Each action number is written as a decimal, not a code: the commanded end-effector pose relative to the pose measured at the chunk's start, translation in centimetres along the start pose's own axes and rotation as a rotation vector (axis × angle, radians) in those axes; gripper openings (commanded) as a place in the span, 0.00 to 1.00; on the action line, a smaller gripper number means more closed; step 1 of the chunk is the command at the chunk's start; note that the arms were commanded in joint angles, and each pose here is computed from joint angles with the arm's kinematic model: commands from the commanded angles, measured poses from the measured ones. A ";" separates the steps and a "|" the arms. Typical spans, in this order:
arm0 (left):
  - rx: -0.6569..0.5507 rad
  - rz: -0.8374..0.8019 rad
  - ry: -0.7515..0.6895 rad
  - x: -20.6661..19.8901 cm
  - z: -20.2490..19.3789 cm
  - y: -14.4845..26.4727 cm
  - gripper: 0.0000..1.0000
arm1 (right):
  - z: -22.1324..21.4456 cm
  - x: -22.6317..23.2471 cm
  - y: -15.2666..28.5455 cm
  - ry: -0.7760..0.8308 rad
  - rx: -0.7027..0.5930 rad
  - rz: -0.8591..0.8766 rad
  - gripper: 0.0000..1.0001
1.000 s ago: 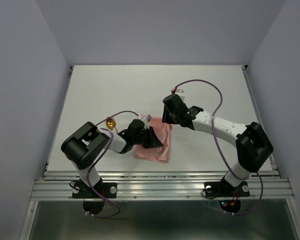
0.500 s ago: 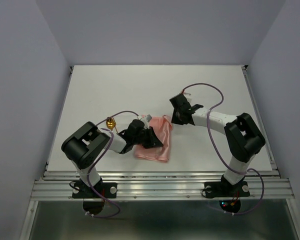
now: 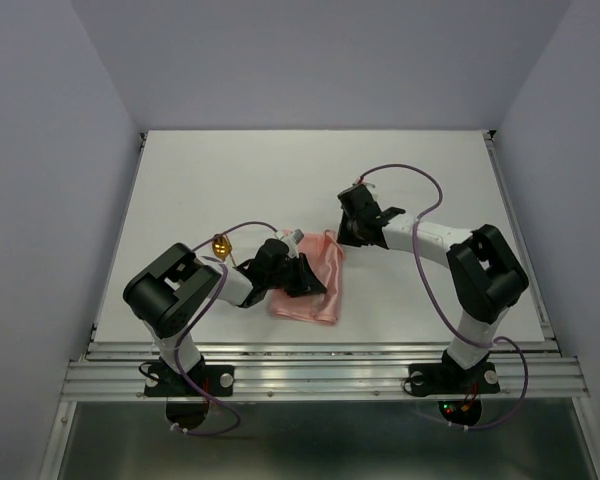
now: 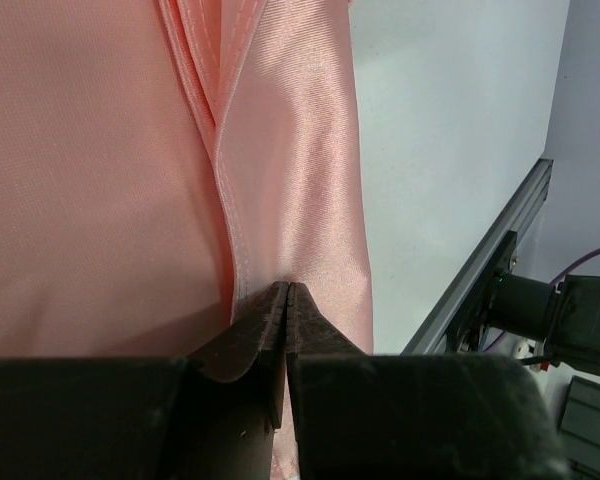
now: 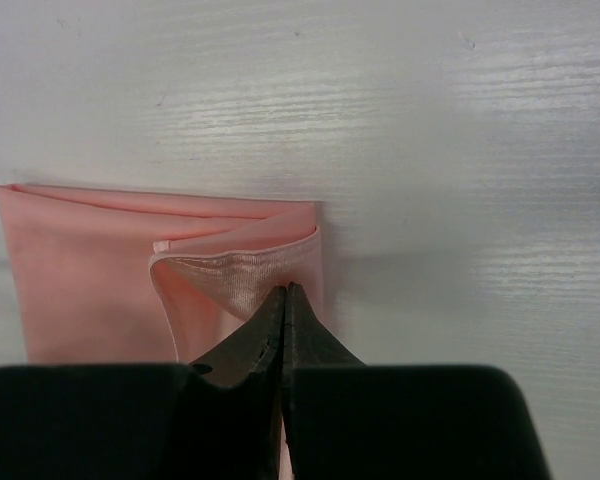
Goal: Fold the napkin into a case and place the utensils inside
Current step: Smooth out the 2/3-rectangle-folded napkin at the center of the board.
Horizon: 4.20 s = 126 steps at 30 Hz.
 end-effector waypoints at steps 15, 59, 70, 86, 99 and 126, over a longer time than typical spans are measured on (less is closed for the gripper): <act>0.074 0.077 -0.015 2.7 -2.3 0.0 0.14 | 0.7 3.9 -1.4 0.004 0.011 0.142 0.01; -0.162 0.016 -0.085 -4.1 15.7 1.7 0.08 | -1.3 2.7 -3.4 0.008 0.072 0.092 0.01; -0.106 -0.007 -0.039 -2.4 15.3 -1.3 0.08 | -1.3 3.2 -3.4 0.022 0.080 0.110 0.01; -0.116 0.058 0.007 1.0 16.3 -3.2 0.08 | -1.6 3.3 -3.8 0.042 0.104 0.113 0.01; -0.085 0.133 0.057 5.1 15.2 -4.5 0.08 | -1.2 3.2 -2.4 0.067 0.099 0.117 0.01; -0.077 0.158 0.079 6.4 14.5 -4.0 0.08 | -1.2 2.8 0.5 0.053 0.045 0.134 0.03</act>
Point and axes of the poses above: each gripper's point midway between its finger pads, its own y axis back along the fingers, its own x axis along the line the jaws close on, z = x × y, the point moved 1 cm from there along y, back along the fingers, and after that the axes turned 5 degrees about -y, right-handed, at the moved point
